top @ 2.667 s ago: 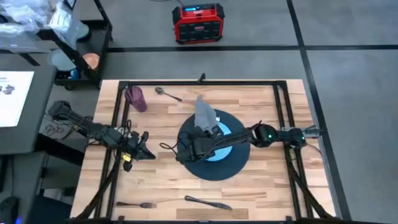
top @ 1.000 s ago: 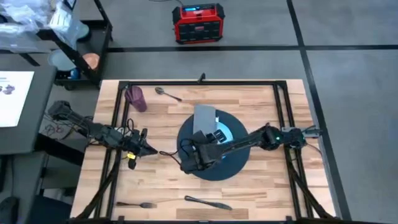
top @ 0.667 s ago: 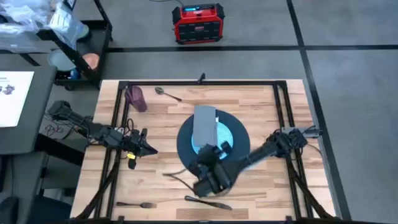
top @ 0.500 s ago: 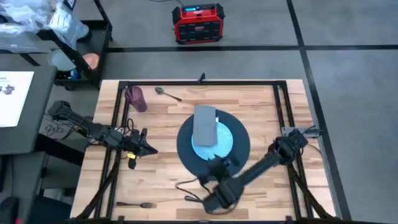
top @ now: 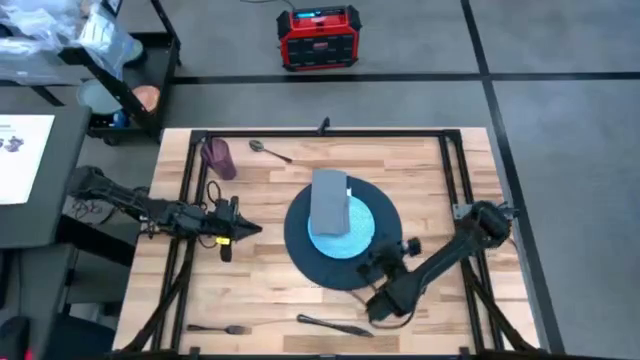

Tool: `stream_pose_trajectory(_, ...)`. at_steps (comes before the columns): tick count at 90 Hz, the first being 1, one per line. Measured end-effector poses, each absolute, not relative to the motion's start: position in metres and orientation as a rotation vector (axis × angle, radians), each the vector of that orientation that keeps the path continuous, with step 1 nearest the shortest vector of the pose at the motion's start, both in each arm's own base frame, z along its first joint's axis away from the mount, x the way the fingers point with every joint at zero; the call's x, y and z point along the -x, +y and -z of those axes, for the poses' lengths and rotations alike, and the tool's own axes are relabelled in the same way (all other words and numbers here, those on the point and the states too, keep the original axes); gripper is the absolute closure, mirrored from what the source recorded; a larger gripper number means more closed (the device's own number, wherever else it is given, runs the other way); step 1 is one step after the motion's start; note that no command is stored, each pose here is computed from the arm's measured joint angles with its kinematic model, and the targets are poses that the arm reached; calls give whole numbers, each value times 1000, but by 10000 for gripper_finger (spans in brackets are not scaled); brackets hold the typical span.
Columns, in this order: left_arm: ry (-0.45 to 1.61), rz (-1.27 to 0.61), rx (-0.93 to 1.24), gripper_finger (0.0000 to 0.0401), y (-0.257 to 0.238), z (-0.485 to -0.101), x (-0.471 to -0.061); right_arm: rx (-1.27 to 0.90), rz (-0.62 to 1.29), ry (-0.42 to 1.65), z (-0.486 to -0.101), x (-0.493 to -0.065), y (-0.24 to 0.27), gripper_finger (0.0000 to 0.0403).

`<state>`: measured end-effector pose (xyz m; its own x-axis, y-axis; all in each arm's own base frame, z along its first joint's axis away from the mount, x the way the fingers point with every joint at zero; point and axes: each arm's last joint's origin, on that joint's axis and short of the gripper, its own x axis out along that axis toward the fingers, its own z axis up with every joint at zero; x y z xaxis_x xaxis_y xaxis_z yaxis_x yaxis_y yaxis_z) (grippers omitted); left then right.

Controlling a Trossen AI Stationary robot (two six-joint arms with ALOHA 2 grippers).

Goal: Set table place
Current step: Move the gray napkin to the middle left of the table

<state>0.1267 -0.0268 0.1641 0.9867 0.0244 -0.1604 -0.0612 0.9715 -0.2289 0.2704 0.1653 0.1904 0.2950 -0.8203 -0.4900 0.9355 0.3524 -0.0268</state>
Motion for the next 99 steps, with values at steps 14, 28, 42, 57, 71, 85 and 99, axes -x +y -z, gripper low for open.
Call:
stream_pose_trajectory(14,188,-114,225,401,-17,-160,-132,-357,1149,343,-181,-249,134,285)
stream_pose_trajectory(28,159,-93,209,401,-9,-161,-139,-309,1093,368,-185,-243,112,285)
stream_pose_trajectory(42,153,-185,174,401,4,-163,-150,-254,1066,469,-185,-237,86,285)
stream_pose_trajectory(57,229,-166,148,401,18,-168,-172,-363,1000,480,-168,-227,66,285)
stream_pose_trajectory(71,265,-90,134,401,24,-170,-200,-445,852,450,-165,-227,58,285)
stream_pose_trajectory(85,313,-70,153,401,26,-160,-226,-520,757,494,-163,-225,42,285)
stream_pose_trajectory(99,310,-6,193,401,26,-149,-242,-576,674,496,-161,-226,23,285)
